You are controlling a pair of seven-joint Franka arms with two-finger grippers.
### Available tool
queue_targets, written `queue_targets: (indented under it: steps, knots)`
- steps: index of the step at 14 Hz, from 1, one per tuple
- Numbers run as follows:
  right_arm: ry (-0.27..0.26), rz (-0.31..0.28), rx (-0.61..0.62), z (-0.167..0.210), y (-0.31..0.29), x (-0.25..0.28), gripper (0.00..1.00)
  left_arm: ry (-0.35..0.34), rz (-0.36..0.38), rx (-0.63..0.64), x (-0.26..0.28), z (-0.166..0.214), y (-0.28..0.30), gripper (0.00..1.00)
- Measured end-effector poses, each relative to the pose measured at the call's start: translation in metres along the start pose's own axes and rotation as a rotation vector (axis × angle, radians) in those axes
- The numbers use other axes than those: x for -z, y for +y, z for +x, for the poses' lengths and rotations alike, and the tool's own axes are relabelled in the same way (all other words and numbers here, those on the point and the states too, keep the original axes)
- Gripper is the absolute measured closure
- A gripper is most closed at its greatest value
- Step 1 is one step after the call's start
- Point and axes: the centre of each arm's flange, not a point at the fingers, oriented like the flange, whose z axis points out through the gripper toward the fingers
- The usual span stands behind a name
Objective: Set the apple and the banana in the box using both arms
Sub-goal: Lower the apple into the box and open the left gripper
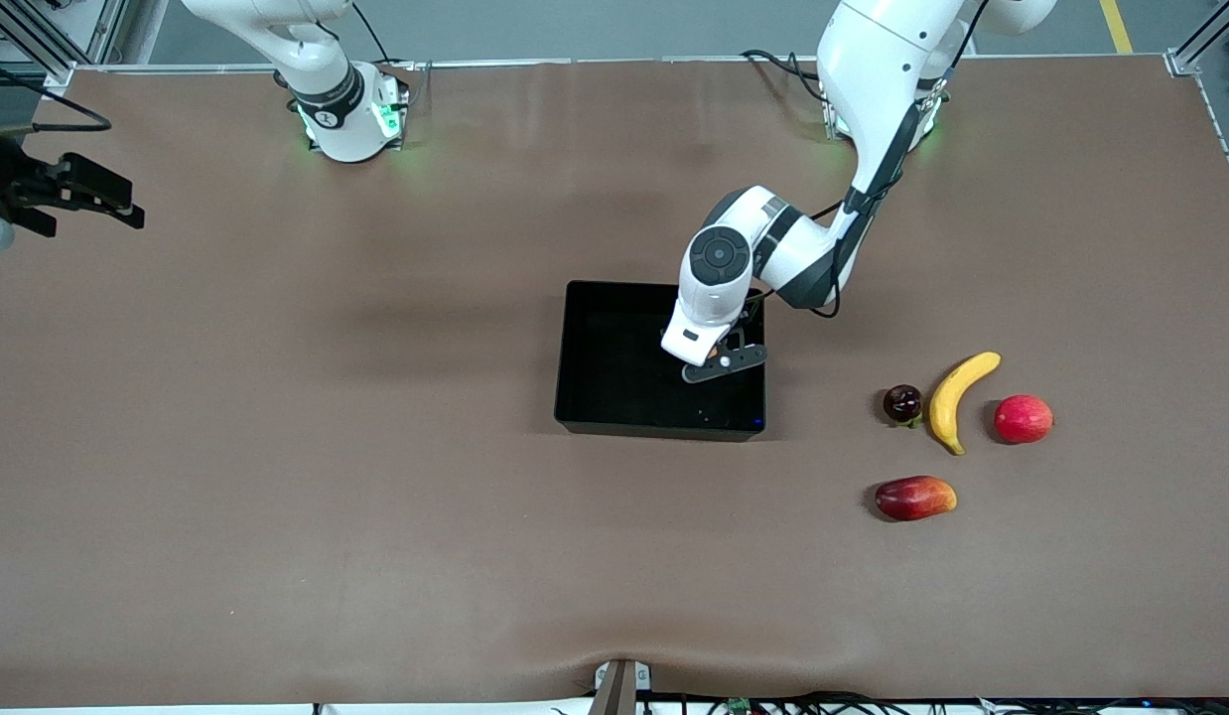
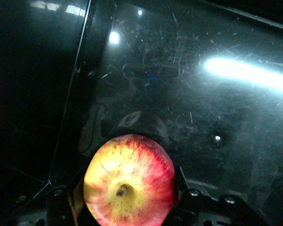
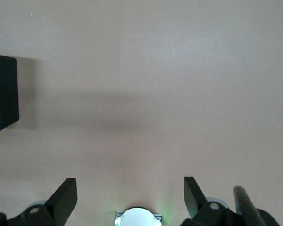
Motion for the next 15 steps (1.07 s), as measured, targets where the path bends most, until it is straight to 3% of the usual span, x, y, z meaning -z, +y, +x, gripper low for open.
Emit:
queue_targets:
  steps: [8,11,15]
  knots:
    - [0.038,-0.001,-0.028,-0.003,0.015,0.014,0.00,0.007,-0.009,0.006,0.000,-0.004,-0.001,0.26]
    - [0.039,-0.001,-0.032,-0.003,0.018,0.014,0.00,0.004,-0.004,0.006,-0.003,-0.006,-0.002,0.01]
    - [0.044,-0.004,-0.010,-0.002,0.007,0.015,0.00,0.037,0.010,-0.021,0.022,-0.004,-0.001,0.00]
